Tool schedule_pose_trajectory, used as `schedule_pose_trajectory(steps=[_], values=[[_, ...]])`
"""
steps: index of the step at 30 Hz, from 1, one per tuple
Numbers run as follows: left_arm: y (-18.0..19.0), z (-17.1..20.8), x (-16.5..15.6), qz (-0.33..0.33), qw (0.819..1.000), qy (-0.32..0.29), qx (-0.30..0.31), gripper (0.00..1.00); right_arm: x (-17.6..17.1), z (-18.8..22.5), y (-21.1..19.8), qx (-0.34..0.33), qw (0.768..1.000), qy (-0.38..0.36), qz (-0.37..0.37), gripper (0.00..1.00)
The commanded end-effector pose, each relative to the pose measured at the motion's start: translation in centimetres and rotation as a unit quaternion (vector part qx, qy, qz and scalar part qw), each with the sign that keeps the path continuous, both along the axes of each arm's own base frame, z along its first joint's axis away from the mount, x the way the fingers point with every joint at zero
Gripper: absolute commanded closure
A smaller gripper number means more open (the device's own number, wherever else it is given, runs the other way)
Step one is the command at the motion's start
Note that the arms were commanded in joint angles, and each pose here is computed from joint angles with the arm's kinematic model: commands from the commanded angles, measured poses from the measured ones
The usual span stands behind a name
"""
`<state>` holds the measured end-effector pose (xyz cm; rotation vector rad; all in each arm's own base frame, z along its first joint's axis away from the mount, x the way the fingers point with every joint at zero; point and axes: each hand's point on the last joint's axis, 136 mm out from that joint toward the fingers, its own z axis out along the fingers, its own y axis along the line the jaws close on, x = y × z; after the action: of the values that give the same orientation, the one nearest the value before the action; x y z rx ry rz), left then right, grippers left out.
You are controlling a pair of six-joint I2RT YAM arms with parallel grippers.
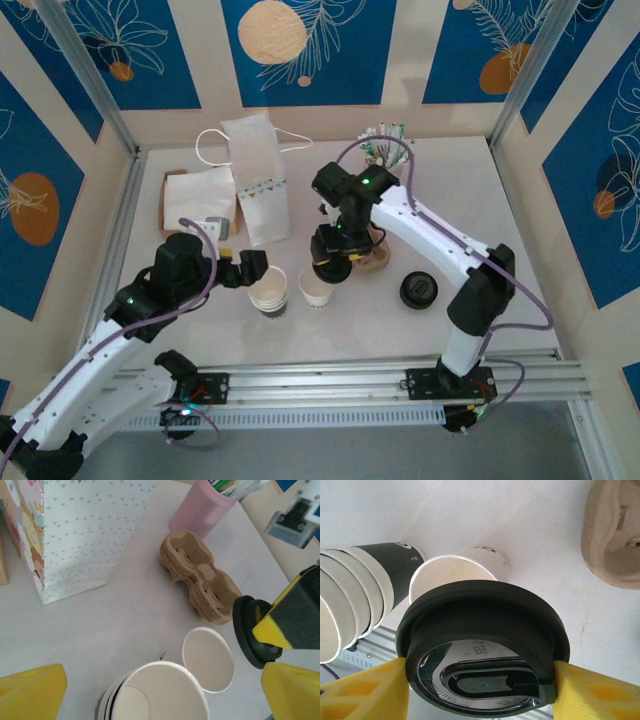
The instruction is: Pack the takeout coffee
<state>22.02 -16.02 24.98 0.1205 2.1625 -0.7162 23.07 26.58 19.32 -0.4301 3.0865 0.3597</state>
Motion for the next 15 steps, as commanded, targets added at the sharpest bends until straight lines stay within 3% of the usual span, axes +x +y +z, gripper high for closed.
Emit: schedule_pose_trajectory(steps=[1,15], values=[[0.6,-0.6,-0.3,-0.001,1.0,-0.002,0.006,0.0,-1.1,-0.2,0.4,-0.029,0.999,0.021,0.027,0.34],[1.1,-1.6,-0.5,0.0,1.0,0.001,0.002,0.0,-1.2,-2.6,2.8,-0.078,0.995,0.041,0.053,0.34]])
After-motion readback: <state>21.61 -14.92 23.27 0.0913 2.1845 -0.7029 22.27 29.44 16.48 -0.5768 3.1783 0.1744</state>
